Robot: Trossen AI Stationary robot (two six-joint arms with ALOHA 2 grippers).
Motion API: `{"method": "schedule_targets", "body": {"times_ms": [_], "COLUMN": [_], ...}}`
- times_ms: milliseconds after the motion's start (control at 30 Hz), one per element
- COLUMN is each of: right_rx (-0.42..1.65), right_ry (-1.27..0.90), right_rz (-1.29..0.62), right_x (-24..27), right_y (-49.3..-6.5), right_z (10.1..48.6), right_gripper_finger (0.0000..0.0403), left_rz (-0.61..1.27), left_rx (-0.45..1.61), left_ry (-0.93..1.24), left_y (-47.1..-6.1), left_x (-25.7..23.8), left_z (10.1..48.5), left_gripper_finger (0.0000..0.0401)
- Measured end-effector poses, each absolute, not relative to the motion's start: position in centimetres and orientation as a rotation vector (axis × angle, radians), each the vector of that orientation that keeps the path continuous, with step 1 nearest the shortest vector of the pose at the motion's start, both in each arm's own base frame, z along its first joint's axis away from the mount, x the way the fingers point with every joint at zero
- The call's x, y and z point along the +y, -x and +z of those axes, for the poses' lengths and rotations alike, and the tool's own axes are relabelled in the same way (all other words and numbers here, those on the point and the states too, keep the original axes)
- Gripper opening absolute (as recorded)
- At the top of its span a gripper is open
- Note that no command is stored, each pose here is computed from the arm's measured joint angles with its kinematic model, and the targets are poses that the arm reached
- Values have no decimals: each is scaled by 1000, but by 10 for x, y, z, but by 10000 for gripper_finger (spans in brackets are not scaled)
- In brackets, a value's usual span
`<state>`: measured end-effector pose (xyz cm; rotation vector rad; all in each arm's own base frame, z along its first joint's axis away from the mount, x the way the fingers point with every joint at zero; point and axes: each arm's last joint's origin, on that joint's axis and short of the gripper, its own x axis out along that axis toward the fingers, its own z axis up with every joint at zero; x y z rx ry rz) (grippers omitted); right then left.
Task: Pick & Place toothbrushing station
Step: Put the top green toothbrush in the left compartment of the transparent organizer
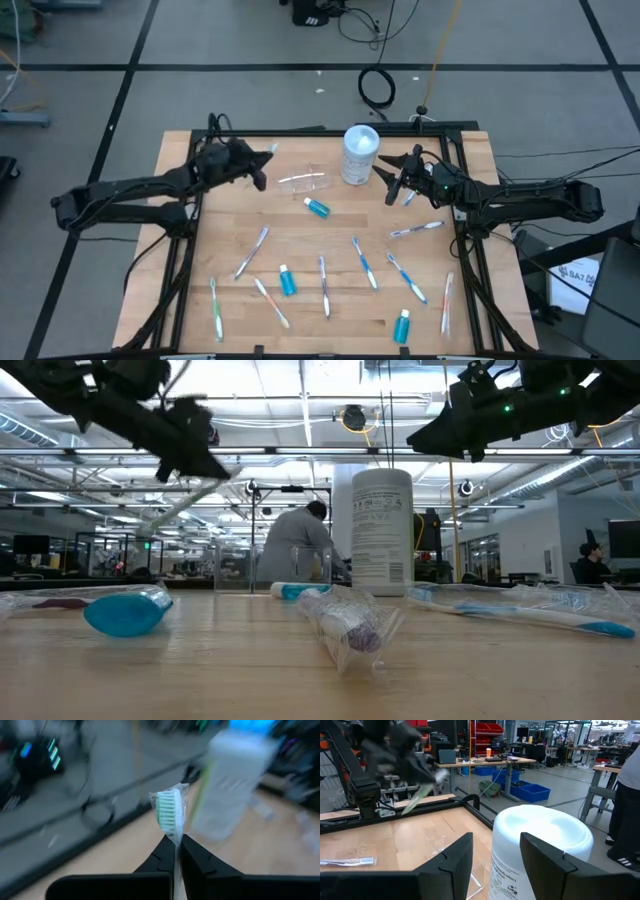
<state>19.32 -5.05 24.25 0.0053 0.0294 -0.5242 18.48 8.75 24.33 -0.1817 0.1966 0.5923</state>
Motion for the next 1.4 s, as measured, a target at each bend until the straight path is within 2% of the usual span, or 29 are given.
{"method": "schedule_targets", "body": {"times_ms": [167,367,567,800,1167,1300,1400], "right_rx": [28,24,24,24,24,24,24], "right_ry": [-11,-12,-13,-13,-13,-13,-13], "right_rz": [-524,-524,-524,-524,-524,-524,-524], "right_x": [-50,-50,-50,-50,-50,-50,-50], "right_y": [-193,-193,-193,-193,-193,-193,-193], "right_z": [243,243,243,243,243,243,243], "right_gripper_finger": [155,155,155,155,155,155,155], "left_rz": [506,541,583,625,794,865,924], "left_rx": [-6,-75,-65,-142,-128,-92,-82], "left_ry": [78,31,1,-2,6,5,-1], "left_y": [-196,-211,-238,-263,-281,-283,-282], "left_x": [76,74,81,89,80,72,68], "left_z": [264,262,238,208,164,157,156], "left_gripper_finger": [12,9,13,8,13,5,13]}}
